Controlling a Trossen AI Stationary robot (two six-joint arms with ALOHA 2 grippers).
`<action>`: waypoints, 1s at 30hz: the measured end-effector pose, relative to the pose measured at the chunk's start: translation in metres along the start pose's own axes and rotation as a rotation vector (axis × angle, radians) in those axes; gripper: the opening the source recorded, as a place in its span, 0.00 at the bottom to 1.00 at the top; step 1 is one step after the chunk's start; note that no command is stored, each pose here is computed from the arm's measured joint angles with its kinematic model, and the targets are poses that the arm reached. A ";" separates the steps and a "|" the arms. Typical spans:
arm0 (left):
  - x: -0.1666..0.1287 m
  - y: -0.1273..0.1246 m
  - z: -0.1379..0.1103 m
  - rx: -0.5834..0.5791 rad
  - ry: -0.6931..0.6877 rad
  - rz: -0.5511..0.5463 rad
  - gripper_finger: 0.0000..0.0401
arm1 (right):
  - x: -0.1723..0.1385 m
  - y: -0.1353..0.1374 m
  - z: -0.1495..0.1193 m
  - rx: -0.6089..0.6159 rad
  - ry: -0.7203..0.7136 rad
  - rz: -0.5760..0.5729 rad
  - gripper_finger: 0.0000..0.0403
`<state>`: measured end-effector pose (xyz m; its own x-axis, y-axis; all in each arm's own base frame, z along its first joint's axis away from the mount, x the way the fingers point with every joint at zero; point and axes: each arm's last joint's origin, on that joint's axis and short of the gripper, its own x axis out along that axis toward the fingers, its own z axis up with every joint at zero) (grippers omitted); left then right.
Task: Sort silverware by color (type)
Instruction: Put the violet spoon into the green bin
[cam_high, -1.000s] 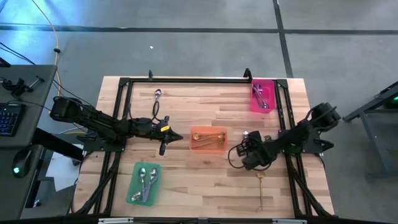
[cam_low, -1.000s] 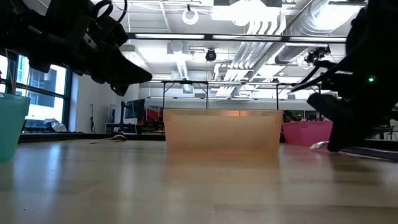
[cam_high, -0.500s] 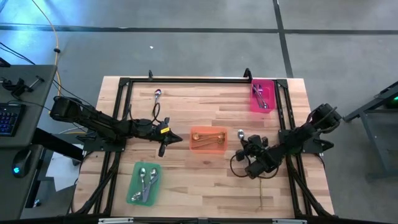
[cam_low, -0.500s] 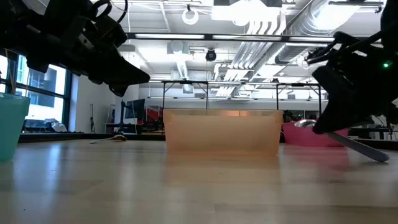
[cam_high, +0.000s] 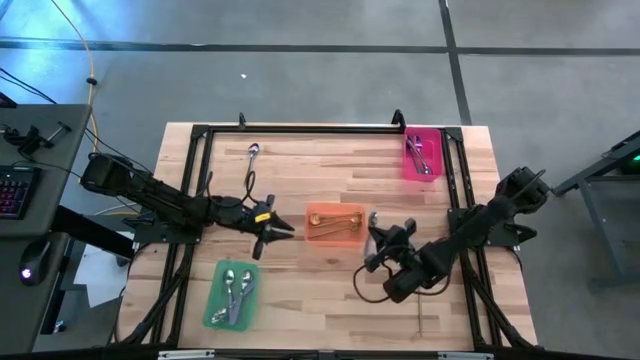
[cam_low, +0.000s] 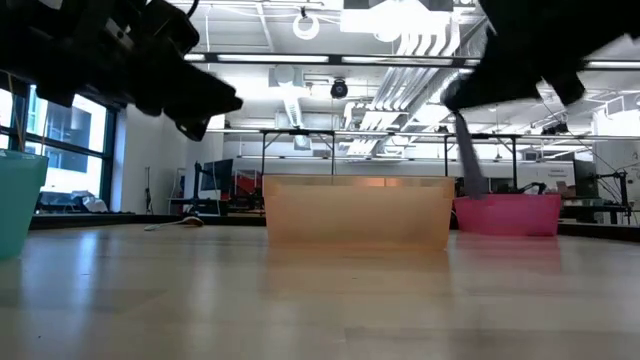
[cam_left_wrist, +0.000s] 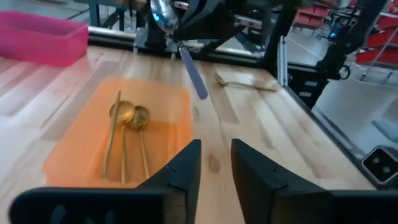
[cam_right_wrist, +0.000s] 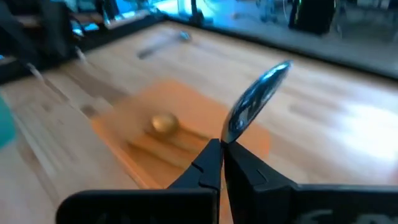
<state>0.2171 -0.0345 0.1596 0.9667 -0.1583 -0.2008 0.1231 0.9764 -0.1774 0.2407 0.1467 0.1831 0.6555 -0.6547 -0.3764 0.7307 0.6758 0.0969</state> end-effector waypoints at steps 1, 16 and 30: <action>0.001 -0.001 0.002 0.001 -0.009 0.001 0.22 | -0.002 0.005 0.006 -0.014 -0.019 0.005 0.00; 0.065 -0.015 0.032 0.026 -0.037 0.000 0.32 | -0.006 0.052 0.064 -0.152 -0.193 0.058 0.00; 0.097 -0.009 0.051 0.039 -0.186 -0.144 0.46 | -0.012 0.073 0.073 -0.208 -0.217 0.229 0.00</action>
<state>0.3213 -0.0515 0.1911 0.9627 -0.2706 0.0053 0.2682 0.9511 -0.1533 0.3002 0.1796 0.2623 0.8390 -0.5199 -0.1603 0.5205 0.8528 -0.0417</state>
